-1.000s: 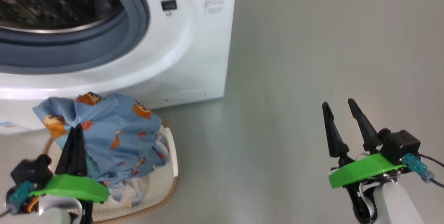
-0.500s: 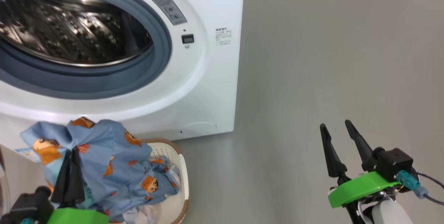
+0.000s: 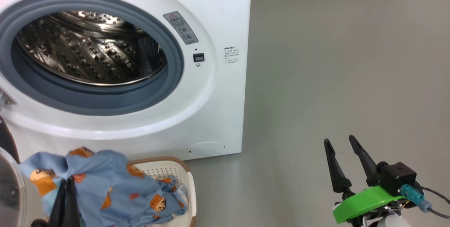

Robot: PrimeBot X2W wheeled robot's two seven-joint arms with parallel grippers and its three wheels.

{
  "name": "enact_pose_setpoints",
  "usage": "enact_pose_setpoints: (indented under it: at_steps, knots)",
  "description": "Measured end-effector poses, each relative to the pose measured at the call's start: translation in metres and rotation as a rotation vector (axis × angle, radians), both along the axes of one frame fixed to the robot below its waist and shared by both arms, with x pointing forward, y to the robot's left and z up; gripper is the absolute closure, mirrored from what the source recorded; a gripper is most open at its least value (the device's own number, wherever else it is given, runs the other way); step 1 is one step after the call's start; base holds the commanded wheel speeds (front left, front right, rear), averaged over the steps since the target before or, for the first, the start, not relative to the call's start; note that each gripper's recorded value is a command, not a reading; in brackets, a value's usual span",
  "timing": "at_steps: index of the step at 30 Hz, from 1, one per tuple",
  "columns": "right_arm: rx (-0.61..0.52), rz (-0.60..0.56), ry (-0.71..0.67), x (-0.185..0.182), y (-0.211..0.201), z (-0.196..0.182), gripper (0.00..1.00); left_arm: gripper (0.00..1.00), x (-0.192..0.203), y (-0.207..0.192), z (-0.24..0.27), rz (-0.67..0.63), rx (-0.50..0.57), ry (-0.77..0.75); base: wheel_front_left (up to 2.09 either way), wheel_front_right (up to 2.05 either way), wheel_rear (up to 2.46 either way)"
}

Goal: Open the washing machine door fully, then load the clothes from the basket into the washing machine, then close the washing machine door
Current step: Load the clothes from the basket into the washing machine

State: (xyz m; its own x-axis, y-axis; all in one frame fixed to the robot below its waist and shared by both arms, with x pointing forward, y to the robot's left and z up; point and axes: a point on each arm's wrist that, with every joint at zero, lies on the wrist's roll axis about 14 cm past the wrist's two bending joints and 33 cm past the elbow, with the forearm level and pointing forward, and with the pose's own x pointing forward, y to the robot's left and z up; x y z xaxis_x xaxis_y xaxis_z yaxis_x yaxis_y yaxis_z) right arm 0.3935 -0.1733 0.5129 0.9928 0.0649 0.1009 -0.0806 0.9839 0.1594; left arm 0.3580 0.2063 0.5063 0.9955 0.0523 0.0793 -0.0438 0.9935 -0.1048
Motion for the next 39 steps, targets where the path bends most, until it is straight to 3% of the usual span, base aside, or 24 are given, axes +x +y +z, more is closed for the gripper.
enact_pose_setpoints:
  at_steps: [22,33,39]
  knots:
    - [0.003,-0.021,0.022,-0.007,-0.007,-0.008,0.00,1.00,-0.002,-0.006,-0.012,-0.009,-0.031,0.035,0.00,0.00,0.00]
    - [0.011,-0.010,0.084,0.001,-0.003,-0.030,0.00,1.00,0.048,-0.020,0.006,-0.049,-0.053,-0.030,0.00,0.00,0.00]
    - [0.024,-0.011,0.102,0.014,-0.003,-0.038,0.00,1.00,0.095,-0.027,0.023,-0.079,-0.019,-0.088,0.00,0.00,0.00]
